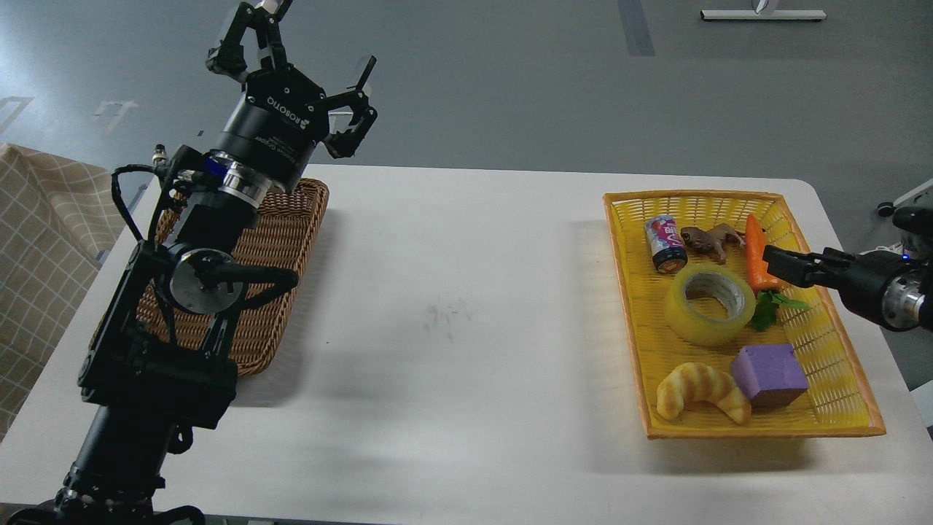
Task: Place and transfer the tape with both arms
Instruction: 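Reach the right gripper into the yellow tray toward the tape roll, then grasp the clear tape roll through its core with the right gripper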
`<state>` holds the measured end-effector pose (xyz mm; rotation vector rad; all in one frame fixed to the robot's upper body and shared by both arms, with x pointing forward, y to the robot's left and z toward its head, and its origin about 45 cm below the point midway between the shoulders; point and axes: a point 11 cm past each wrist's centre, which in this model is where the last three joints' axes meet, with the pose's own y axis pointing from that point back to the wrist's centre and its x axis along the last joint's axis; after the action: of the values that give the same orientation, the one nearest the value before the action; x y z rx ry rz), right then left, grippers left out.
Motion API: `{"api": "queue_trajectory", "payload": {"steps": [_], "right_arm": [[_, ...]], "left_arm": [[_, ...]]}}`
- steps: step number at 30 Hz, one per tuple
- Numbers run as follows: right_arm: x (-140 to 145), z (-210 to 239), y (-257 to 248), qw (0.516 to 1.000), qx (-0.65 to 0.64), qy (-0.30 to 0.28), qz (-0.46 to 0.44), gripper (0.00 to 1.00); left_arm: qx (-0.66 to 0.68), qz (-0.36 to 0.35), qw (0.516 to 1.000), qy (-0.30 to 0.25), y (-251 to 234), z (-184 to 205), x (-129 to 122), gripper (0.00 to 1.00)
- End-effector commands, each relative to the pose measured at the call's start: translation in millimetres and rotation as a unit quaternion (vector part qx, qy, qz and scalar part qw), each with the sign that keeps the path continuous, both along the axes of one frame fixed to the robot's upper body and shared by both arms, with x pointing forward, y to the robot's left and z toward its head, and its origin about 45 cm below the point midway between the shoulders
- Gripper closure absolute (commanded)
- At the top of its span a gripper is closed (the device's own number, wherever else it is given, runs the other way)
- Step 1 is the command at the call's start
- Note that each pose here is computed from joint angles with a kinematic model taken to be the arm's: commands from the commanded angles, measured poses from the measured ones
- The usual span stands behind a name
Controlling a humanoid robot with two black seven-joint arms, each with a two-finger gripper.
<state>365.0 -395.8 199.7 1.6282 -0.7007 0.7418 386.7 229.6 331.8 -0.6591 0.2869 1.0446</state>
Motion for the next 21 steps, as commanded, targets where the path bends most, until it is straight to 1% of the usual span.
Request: {"api": "queue_trajectory", "payload": {"steps": [1,7,11,21], "right_arm": [[0.1,-6.4,10.3,1.000,0.009,0.003,0.004,0.14],[-3.1,-18.6,19.2,1.000,-0.004,0.016,0.016,0.14],[-4.0,-24.3,26.4,1.000,0.000,0.019,0.019,0.20],[-7.3,-39.5,32.0,0.999,-0.005,0.036,0.009,0.19]], "left_arm": [[0.000,0.001,1.000,0.001,-0.1,-0.4,0.0,0.02],[0.002,0.002,1.000,0.002,0.9,-1.0,0.0,0.02],[0.001,0.003,1.000,0.005,2.1,-3.3,-0.7,0.02],[0.001,0.006,1.000,0.008,3.2,-6.2,-1.5,0.02]]}}
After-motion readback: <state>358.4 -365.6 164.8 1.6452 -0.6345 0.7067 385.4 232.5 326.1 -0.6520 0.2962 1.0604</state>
